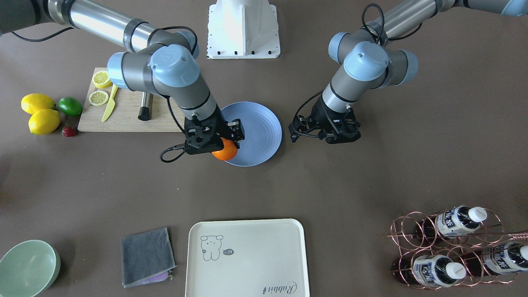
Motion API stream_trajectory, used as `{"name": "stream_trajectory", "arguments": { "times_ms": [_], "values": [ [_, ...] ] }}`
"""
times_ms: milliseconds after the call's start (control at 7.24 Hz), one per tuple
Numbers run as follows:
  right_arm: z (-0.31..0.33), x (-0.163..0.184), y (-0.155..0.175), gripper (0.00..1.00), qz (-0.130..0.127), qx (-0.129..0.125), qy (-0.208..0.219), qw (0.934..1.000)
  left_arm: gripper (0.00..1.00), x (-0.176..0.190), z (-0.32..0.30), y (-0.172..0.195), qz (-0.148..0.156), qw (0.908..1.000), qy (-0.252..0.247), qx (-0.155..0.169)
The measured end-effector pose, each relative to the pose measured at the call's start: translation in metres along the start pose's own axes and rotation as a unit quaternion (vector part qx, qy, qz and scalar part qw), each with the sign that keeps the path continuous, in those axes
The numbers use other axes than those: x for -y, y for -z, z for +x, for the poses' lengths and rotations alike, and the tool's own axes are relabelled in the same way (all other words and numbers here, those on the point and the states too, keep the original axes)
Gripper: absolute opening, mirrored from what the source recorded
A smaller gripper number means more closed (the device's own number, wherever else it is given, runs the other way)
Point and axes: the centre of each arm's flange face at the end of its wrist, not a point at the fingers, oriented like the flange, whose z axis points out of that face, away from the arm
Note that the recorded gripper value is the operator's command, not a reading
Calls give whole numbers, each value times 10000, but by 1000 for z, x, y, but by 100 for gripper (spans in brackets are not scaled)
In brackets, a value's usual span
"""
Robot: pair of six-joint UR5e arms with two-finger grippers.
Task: Pick orange to plate
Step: 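Lift the orange with the right gripper over the plate while the left arm withdraws, then lower the orange onto the blue plate and open the right gripper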
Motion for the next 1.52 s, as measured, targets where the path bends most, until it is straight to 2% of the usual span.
{"name": "stream_trajectory", "arguments": {
  "times_ms": [276,553,691,1244,1382,1520],
  "values": [
    [-36,-47,-26,0,24,-143,59,9999,97,37,-38,18,61,9998,-143,117],
    [-37,-57,-40,0,119,-352,125,9992,97,46,-47,21,60,9998,-157,144],
    [-35,-57,-42,98,143,-443,137,9988,97,47,-48,21,58,9998,-156,147],
    [-23,-50,-41,100,170,-556,85,9983,97,51,-50,22,74,9997,-124,172],
    [-11,-29,-21,100,144,-526,-4,9985,97,64,-56,34,91,9998,-72,173],
    [19,0,13,100,79,-530,1,9986,97,88,-70,58,48,9998,-100,185]
  ]
}}
